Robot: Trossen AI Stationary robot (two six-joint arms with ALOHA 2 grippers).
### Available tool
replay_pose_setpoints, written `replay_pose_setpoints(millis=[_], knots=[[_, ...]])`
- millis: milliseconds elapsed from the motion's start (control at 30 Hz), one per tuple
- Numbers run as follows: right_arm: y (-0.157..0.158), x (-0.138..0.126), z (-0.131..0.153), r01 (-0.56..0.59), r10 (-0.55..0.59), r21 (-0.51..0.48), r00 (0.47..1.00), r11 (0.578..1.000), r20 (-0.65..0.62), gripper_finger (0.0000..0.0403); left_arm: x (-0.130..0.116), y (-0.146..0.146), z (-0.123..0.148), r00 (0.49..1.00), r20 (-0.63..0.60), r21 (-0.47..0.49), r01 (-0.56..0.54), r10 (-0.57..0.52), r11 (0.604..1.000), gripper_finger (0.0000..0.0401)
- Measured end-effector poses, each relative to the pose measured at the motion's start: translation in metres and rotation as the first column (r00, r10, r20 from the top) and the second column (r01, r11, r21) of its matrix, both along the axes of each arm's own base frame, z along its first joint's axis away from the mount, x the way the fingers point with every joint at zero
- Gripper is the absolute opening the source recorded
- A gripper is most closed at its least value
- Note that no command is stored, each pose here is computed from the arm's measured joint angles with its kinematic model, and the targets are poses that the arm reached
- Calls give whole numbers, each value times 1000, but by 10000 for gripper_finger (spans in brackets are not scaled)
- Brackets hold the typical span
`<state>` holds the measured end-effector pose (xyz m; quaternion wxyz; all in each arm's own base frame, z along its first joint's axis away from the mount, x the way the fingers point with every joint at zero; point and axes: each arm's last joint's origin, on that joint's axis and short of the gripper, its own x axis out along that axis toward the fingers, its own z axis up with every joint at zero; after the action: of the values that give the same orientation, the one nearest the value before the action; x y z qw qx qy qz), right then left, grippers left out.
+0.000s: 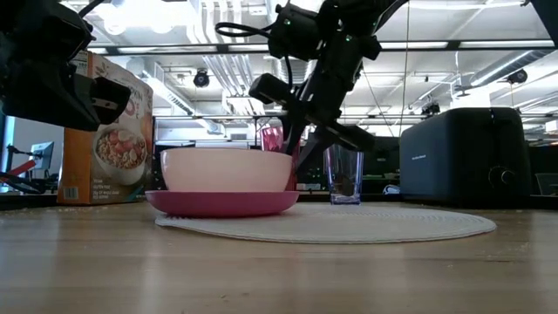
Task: Arrange a breakfast setting
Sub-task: Put the orange bowl to the right side of the pink plate on the table mat
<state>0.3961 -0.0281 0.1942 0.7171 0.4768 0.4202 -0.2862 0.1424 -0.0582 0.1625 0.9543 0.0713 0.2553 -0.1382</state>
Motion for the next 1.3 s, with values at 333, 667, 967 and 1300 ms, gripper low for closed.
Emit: replay_pose_setpoints(millis=[333,667,967,1300], knots=[[0,0,1,-16,16,-9,1000,1000,1,43,0,0,0,1000,0,0,0,0,1000,0],[0,5,25,-84,86,-39,994,996,63,43,1,-1,2,1000,23,-21,-6,6,1000,0],[1,0,30,-138,138,-36,990,990,-4,43,4,-2,8,997,79,-46,-4,8,999,0],[2,-19,57,-136,136,-35,991,990,-3,42,4,-2,9,995,96,-53,-3,8,999,0]])
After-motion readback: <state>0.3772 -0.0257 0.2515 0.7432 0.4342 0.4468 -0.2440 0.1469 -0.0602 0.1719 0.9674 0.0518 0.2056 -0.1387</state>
